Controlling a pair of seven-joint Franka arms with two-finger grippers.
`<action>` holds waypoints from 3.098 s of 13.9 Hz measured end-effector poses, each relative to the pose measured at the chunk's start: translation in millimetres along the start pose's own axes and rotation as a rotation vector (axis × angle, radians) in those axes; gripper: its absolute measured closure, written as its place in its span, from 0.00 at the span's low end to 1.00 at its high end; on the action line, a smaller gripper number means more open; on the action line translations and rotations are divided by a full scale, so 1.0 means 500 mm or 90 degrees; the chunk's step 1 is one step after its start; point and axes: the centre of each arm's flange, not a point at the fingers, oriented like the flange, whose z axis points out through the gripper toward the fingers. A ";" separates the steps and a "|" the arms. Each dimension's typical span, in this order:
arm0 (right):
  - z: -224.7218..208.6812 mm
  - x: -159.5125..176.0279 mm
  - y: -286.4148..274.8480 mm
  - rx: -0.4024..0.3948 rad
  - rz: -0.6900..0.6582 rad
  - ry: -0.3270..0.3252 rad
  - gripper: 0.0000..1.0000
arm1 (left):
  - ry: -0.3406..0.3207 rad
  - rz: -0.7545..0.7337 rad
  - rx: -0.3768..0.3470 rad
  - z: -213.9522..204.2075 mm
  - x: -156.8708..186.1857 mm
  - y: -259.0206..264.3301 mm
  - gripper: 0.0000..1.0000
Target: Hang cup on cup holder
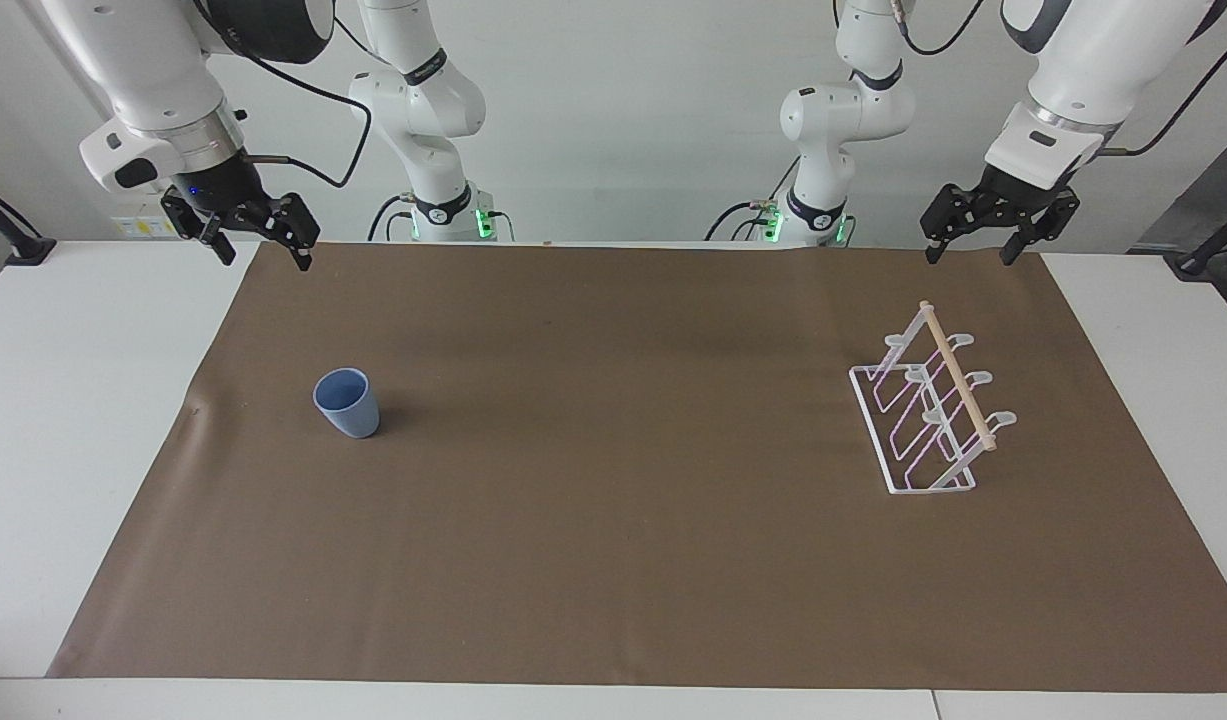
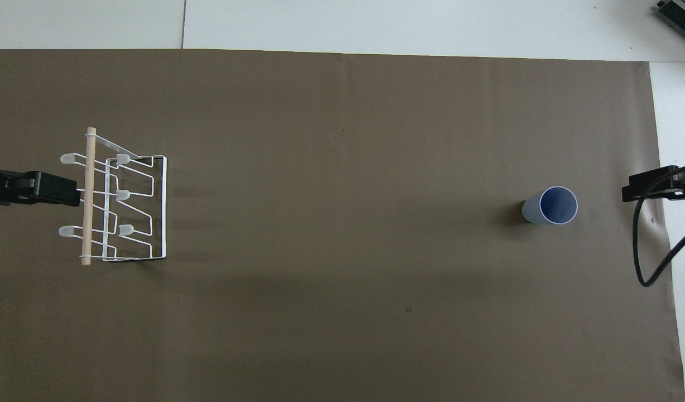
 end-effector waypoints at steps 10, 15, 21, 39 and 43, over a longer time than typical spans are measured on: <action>-0.001 -0.001 0.000 0.001 0.001 0.001 0.00 | 0.000 0.000 0.000 0.000 0.000 0.000 0.00; -0.001 -0.001 0.003 0.001 0.003 0.001 0.00 | 0.000 0.000 0.000 0.001 0.000 0.000 0.00; 0.000 -0.001 0.006 0.002 0.005 0.000 0.00 | 0.000 0.000 0.000 0.001 0.000 0.000 0.00; 0.313 0.026 0.013 0.001 0.010 0.082 0.00 | 0.000 0.000 0.000 0.001 0.000 0.000 0.00; 0.398 0.054 0.028 0.003 0.017 0.064 0.00 | -0.001 0.000 0.000 0.001 0.000 0.000 0.00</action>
